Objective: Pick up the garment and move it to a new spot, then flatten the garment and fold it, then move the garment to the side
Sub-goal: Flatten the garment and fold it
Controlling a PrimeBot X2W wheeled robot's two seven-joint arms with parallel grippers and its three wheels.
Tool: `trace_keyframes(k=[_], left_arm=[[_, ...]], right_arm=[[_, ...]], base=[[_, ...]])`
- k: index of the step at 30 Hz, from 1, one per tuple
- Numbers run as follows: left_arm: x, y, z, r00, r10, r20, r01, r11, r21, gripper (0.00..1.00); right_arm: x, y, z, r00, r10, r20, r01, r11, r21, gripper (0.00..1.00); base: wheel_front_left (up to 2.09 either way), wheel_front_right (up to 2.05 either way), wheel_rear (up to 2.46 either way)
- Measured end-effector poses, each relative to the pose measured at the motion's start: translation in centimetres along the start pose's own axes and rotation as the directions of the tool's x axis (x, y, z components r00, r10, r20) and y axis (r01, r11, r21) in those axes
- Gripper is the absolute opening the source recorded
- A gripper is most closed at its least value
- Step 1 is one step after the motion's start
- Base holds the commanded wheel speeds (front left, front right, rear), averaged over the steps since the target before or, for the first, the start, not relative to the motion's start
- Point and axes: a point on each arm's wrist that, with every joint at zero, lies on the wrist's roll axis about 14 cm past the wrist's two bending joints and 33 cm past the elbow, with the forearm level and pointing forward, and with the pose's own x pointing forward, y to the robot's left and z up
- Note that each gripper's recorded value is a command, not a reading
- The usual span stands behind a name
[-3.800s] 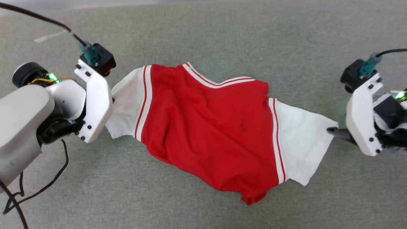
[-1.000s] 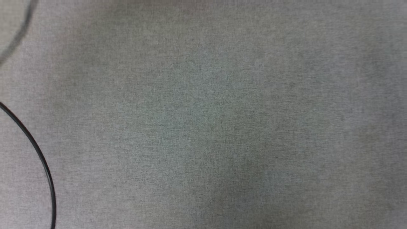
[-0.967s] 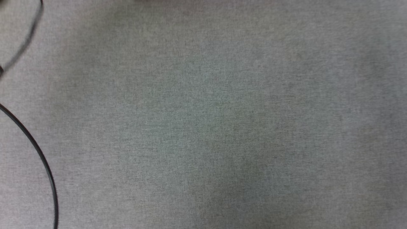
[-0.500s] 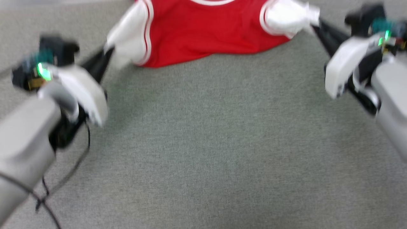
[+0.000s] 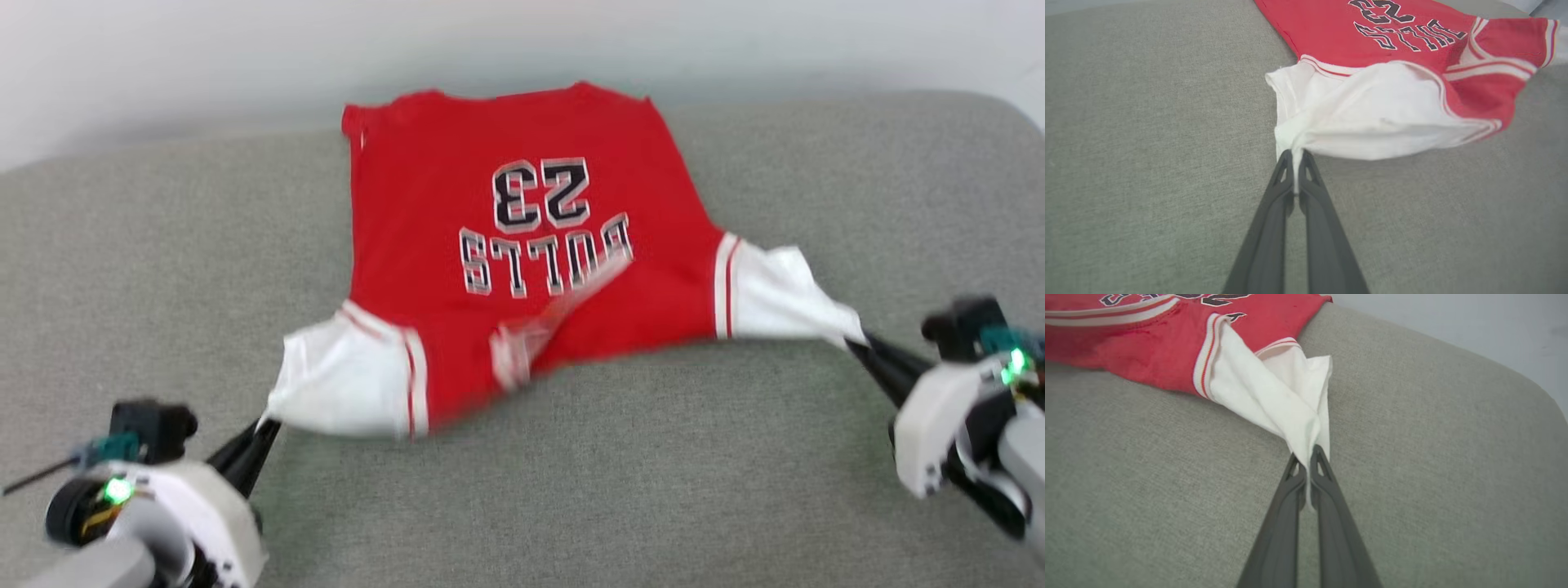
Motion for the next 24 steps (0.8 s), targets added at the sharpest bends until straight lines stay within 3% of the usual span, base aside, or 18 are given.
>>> trace_keyframes(k=[13, 18, 23, 24], left_arm=[[-7.1, -0.1, -6.7, 0.988, 0.099, -0.122, -0.107, 0.992, -0.065, 0.0], [-8.3, -0.2, -8.2, 0.983, 0.118, -0.139, -0.129, 0.989, -0.071, 0.0], [-8.5, -0.2, -8.3, 0.984, 0.123, -0.129, -0.131, 0.99, -0.054, 0.0], [-8.5, -0.2, -8.2, 0.985, 0.124, -0.124, -0.131, 0.99, -0.051, 0.0]], right_arm=[[-8.5, 1.1, -8.1, 0.99, -0.036, -0.133, 0.054, 0.99, 0.132, 0.0], [-10.9, 2.9, -11.2, 0.975, 0.001, -0.224, 0.041, 0.983, 0.179, 0.0], [-11.5, 3.8, -11.6, 0.966, 0.023, -0.258, 0.027, 0.982, 0.186, 0.0], [-11.3, 3.5, -11.0, 0.969, 0.016, -0.248, 0.028, 0.984, 0.176, 0.28]], base=[[0.0, 0.0, 0.0], [0.0, 0.0, 0.0], [0.0, 0.0, 0.0], [0.0, 0.0, 0.0]])
